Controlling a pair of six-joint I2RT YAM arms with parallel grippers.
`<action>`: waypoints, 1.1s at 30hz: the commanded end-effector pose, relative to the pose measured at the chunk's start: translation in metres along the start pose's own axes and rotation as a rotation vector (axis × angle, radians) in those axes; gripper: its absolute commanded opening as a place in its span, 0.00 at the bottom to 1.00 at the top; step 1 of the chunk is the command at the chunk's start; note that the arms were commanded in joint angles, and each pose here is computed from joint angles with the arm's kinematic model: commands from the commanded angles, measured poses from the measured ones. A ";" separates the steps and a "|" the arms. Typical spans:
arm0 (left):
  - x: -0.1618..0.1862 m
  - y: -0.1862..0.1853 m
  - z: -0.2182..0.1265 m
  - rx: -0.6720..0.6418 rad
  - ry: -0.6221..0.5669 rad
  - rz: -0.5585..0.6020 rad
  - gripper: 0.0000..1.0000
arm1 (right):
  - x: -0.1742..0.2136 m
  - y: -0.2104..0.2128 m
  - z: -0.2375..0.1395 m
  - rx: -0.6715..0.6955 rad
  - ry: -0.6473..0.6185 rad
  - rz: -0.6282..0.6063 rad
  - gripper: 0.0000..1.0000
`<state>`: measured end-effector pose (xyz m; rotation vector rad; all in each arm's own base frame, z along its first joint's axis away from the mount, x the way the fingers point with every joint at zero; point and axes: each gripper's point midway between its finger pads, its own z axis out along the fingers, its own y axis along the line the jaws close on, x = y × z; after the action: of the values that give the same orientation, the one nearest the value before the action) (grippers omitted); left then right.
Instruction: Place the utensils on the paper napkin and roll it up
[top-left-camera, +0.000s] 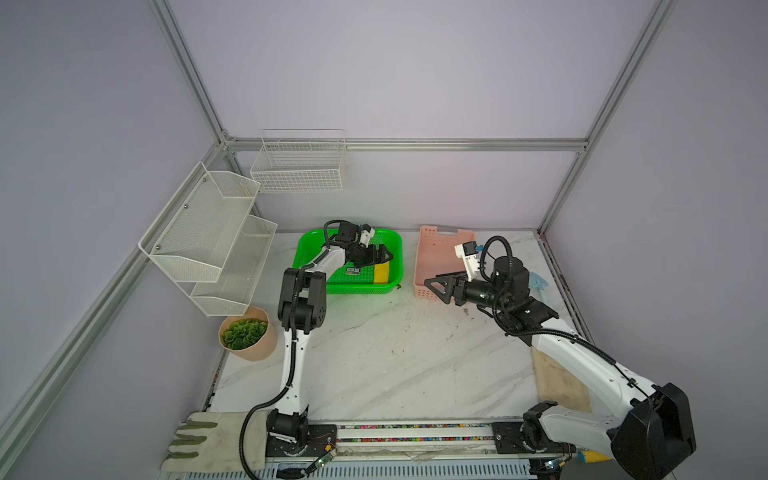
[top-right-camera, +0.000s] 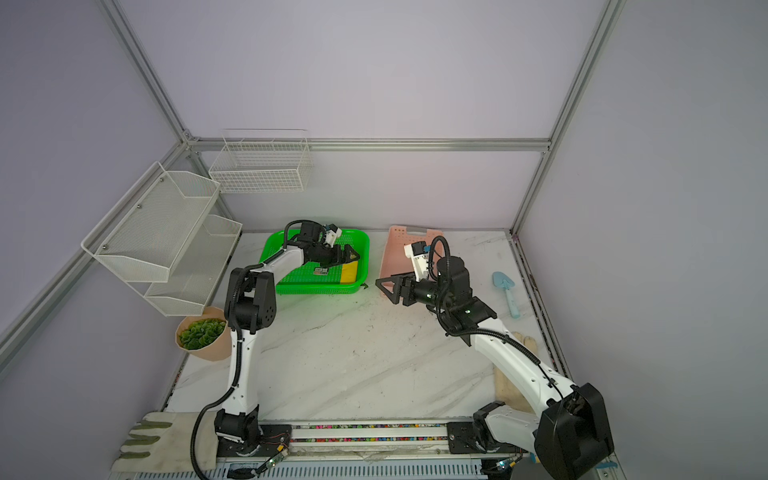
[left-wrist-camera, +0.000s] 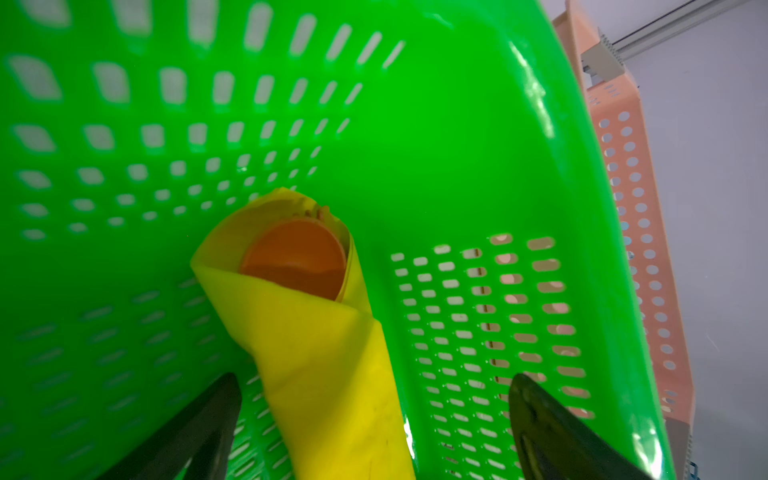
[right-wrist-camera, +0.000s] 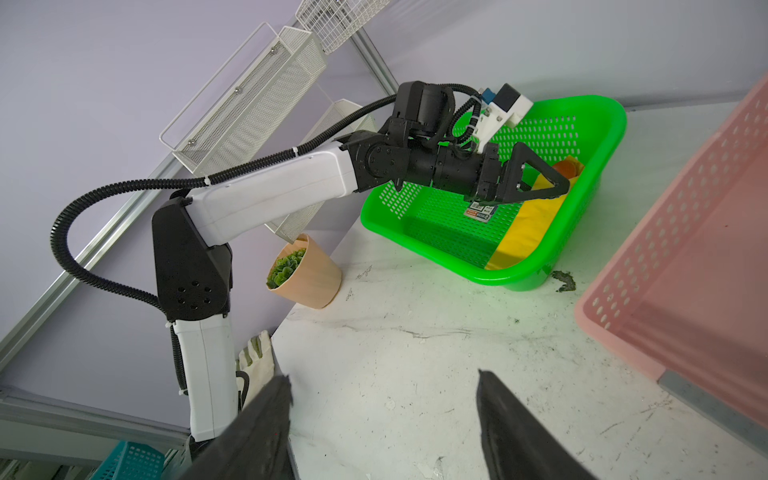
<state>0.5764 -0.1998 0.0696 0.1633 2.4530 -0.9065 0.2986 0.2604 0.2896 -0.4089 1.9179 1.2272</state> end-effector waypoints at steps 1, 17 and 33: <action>-0.028 -0.011 -0.034 -0.072 -0.064 0.055 1.00 | -0.013 0.011 -0.005 -0.027 -0.030 -0.028 0.72; -0.076 -0.058 -0.139 -0.218 -0.287 0.170 1.00 | -0.037 -0.019 -0.010 0.175 -0.127 -0.035 0.97; -0.001 -0.079 -0.305 -0.573 -0.613 0.281 1.00 | -0.069 -0.099 -0.070 0.770 -0.328 -0.105 0.97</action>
<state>0.4427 -0.0853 0.2986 0.0439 2.0315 -0.2085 0.3685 0.1775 0.2845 -0.0039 1.9186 0.5757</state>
